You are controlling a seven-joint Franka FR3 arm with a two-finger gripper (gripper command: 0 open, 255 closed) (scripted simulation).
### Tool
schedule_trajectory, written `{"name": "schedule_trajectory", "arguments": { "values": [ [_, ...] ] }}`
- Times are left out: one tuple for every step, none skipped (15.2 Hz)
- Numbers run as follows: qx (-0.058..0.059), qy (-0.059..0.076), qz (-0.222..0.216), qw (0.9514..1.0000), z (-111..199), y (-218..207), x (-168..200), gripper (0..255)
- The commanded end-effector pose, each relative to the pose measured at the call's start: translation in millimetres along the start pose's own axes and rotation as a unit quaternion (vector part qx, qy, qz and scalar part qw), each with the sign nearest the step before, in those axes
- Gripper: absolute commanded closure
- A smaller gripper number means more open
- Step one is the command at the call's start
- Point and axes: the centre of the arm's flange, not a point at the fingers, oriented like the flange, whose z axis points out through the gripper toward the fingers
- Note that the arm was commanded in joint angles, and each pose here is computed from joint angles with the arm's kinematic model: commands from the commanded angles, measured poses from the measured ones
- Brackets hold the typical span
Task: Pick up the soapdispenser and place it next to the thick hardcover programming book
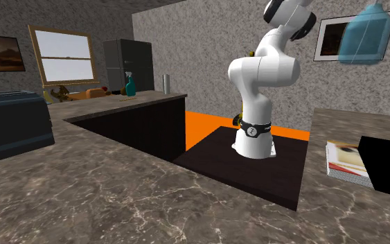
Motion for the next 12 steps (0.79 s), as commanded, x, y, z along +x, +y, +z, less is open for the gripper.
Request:
{"name": "schedule_trajectory", "arguments": {
  "values": [
    [0.0, -0.001, 0.0, 1.0, -2, -21, -23, 255],
    [0.0, -0.001, 0.0, 1.0, -4, -31, -33, 255],
    [0.0, -0.001, 0.0, 1.0, -6, -40, -42, 255],
    [0.0, -0.001, 0.0, 1.0, -7, -49, -51, 255],
    [0.0, -0.001, 0.0, 1.0, -9, -58, -61, 255],
    [0.0, -0.001, 0.0, 1.0, -10, -67, -70, 255],
    [0.0, -0.001, 0.0, 1.0, -12, -76, -80, 255],
    [0.0, -0.001, 0.0, 1.0, -13, -85, -89, 255],
    [0.0, -0.001, 0.0, 1.0, -15, -94, -99, 255],
    [0.0, -0.001, 0.0, 1.0, -17, -103, -108, 255],
    [0.0, -0.001, 0.0, 1.0, -18, -112, -117, 255],
    [0.0, -0.001, 0.0, 1.0, -20, -122, -127, 255]
  ]
}}
